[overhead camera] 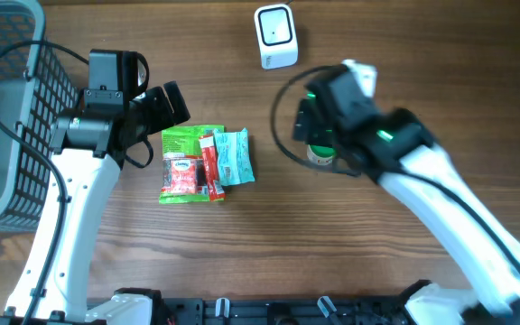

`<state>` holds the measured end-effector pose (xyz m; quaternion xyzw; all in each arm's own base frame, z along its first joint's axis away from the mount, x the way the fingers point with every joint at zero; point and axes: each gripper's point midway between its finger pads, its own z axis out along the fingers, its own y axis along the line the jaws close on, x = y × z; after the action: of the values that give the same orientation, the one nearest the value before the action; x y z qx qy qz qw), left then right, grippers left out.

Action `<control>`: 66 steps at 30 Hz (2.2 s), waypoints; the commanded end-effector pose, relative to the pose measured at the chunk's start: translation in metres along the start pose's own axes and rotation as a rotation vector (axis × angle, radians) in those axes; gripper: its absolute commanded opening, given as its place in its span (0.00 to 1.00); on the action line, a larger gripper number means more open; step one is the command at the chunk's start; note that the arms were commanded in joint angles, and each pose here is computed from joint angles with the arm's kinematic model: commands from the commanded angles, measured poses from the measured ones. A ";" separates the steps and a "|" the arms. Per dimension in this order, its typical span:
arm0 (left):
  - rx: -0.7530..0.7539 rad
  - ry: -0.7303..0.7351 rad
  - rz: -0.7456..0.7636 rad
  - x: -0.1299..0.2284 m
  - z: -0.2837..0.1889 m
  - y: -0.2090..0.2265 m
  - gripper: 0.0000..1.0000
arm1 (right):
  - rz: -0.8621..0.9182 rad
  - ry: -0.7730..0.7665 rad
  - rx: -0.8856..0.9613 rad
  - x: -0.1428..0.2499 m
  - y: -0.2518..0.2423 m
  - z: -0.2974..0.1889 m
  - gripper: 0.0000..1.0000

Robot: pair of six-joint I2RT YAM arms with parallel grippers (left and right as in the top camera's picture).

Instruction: Scan the item barcode

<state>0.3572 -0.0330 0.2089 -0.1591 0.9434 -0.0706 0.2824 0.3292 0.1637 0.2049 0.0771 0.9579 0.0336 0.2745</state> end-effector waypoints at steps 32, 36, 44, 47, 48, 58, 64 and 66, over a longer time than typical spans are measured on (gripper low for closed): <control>-0.010 -0.017 0.007 -0.005 -0.003 0.003 1.00 | 0.170 0.490 -0.011 0.051 -0.035 0.127 1.00; -0.010 -0.017 0.007 -0.005 -0.003 0.003 1.00 | 0.151 0.521 0.001 0.062 -0.031 0.137 1.00; -0.010 -0.018 0.007 -0.005 -0.003 0.003 1.00 | 0.118 0.539 0.015 0.073 -0.024 0.149 0.99; -0.010 -0.017 0.007 -0.005 -0.003 0.003 1.00 | 0.111 0.523 0.039 0.071 -0.029 0.151 0.97; -0.010 -0.017 0.007 -0.005 -0.003 0.003 1.00 | 0.108 0.515 0.053 0.070 -0.031 0.151 0.96; -0.010 -0.018 0.007 -0.005 -0.003 0.003 1.00 | 0.037 0.495 0.040 0.065 -0.032 0.154 0.79; -0.010 -0.017 0.007 -0.005 -0.003 0.003 1.00 | -0.064 0.471 0.045 0.061 -0.036 0.156 0.77; -0.010 -0.017 0.007 -0.005 -0.003 0.003 1.00 | -0.123 0.471 0.039 0.061 -0.038 0.156 0.75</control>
<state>0.3572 -0.0330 0.2089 -0.1591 0.9434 -0.0706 0.2824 0.3538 0.1469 0.0421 0.0690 0.9961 0.0397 0.0381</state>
